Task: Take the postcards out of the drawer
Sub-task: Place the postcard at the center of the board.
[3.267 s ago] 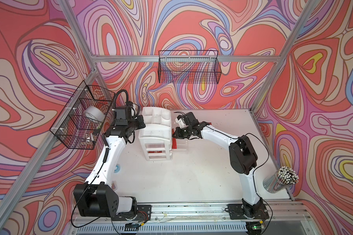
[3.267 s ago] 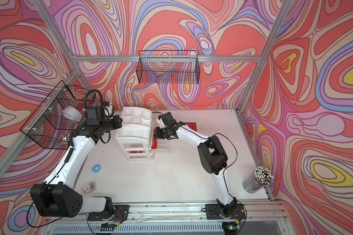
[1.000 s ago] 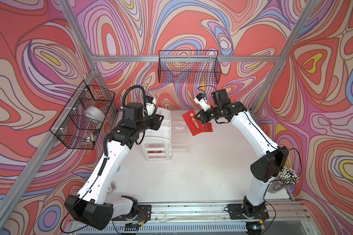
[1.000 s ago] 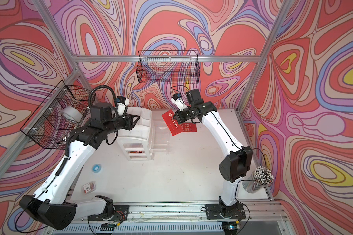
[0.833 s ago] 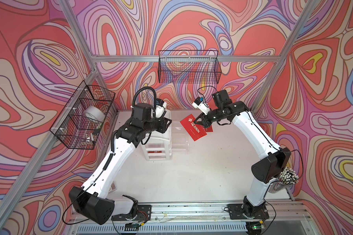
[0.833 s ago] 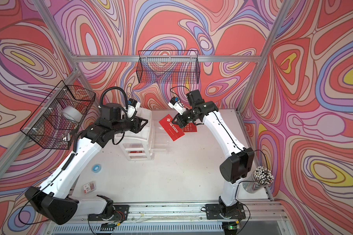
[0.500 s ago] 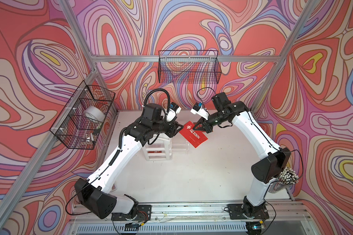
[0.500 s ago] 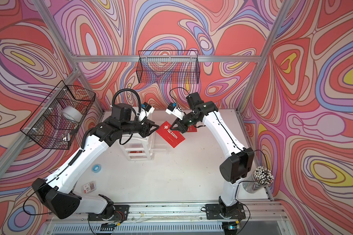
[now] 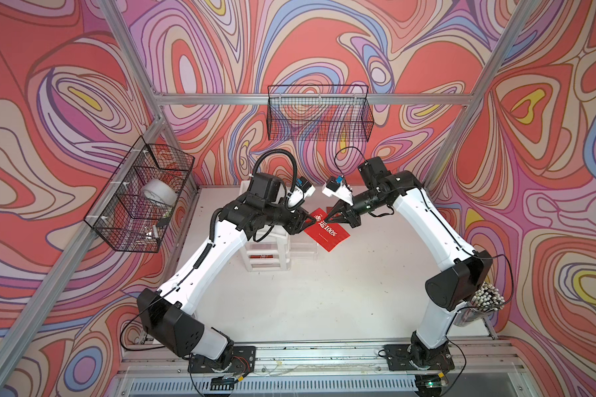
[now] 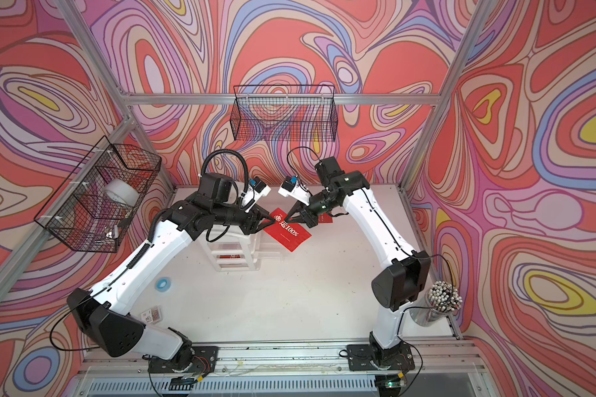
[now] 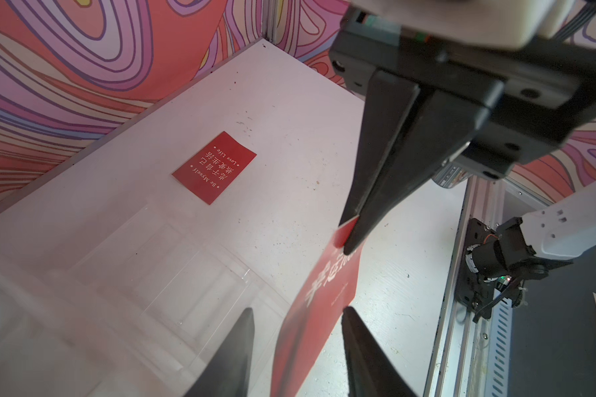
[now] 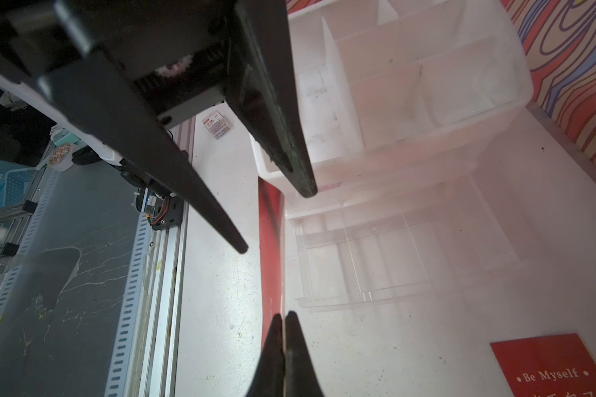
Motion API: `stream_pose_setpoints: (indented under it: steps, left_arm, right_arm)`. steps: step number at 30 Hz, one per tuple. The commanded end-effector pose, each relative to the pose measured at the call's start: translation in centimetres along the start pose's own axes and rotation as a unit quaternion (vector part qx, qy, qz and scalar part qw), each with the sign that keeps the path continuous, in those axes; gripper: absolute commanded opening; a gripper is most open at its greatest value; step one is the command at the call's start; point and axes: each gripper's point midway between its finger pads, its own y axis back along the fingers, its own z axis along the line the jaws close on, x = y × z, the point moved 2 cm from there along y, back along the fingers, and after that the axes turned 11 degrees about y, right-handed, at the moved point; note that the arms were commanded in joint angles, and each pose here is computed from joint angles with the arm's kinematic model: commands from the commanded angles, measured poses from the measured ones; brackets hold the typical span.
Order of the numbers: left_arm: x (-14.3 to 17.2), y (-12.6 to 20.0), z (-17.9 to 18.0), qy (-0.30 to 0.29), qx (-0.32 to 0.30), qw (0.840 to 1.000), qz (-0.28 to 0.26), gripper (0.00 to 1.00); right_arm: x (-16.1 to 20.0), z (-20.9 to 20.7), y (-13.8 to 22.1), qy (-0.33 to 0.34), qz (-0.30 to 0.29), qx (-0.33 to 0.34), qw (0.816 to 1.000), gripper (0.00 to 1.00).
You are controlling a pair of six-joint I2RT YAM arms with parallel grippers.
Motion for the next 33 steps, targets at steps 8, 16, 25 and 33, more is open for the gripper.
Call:
stream_pose_setpoints:
  steps: [8,16,25,33]
  left_arm:
    - [0.6,-0.1,-2.3,-0.020,0.075,0.997,0.024,0.21]
    - [0.6,-0.6,-1.6,-0.014,0.061,0.998,0.028,0.00]
    - [0.1,-0.4,-1.1,-0.002,0.039,0.999,0.001,0.00]
    - [-0.8,0.8,0.7,0.028,-0.040,0.998,-0.043,0.00]
  right_arm:
    - [-0.7,0.7,0.3,0.027,-0.020,-0.004,0.999,0.00]
    - [-0.7,0.7,0.1,0.028,-0.030,-0.004,0.999,0.00]
    - [-1.7,-2.0,1.9,-0.013,-0.071,0.064,0.995,0.23]
    - [-1.0,-6.6,5.5,-0.111,-0.160,0.147,0.970,0.33]
